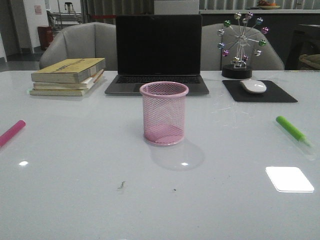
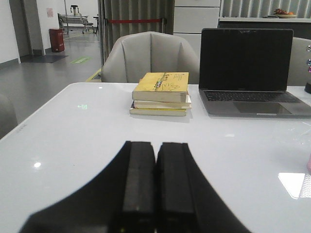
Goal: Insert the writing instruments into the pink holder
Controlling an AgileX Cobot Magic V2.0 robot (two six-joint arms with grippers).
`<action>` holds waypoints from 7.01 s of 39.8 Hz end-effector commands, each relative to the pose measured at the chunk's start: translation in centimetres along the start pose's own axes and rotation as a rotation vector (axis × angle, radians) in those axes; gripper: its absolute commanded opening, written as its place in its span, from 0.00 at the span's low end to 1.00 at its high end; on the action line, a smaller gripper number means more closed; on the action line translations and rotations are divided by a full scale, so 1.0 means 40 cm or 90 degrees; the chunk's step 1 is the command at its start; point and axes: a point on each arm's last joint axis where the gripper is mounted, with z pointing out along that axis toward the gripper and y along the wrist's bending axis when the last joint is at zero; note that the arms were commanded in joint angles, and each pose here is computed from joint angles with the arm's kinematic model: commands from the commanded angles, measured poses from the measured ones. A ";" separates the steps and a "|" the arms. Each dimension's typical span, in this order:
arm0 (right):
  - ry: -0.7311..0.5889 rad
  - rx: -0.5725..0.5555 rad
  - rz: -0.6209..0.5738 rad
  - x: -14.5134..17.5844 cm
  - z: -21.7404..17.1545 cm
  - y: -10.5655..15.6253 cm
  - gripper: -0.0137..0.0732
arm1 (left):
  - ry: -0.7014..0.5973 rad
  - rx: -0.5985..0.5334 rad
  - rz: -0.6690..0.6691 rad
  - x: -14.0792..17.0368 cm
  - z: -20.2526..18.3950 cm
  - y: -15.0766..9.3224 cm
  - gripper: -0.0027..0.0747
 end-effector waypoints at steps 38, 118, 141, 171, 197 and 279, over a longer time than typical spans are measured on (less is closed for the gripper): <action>-0.230 -0.012 -0.032 -0.320 -0.105 0.030 0.19 | -0.220 0.001 0.035 -0.371 -0.054 -0.016 0.15; 0.240 0.024 0.000 -0.314 0.319 0.031 0.23 | 0.161 0.004 0.026 -0.356 0.356 -0.015 0.36; 0.243 0.025 -0.011 -0.313 0.318 0.030 0.60 | 0.166 0.005 0.026 -0.355 0.355 -0.015 0.57; 0.353 0.040 -0.027 -0.365 0.523 0.032 0.60 | 0.166 0.005 0.026 -0.355 0.355 -0.015 0.38; 0.593 0.024 -0.019 -0.219 0.782 0.030 0.60 | 0.166 0.005 0.026 -0.355 0.355 -0.015 0.20; 0.596 -0.083 -0.128 -0.127 0.901 0.124 0.35 | 0.166 0.005 0.026 -0.355 0.355 -0.015 0.15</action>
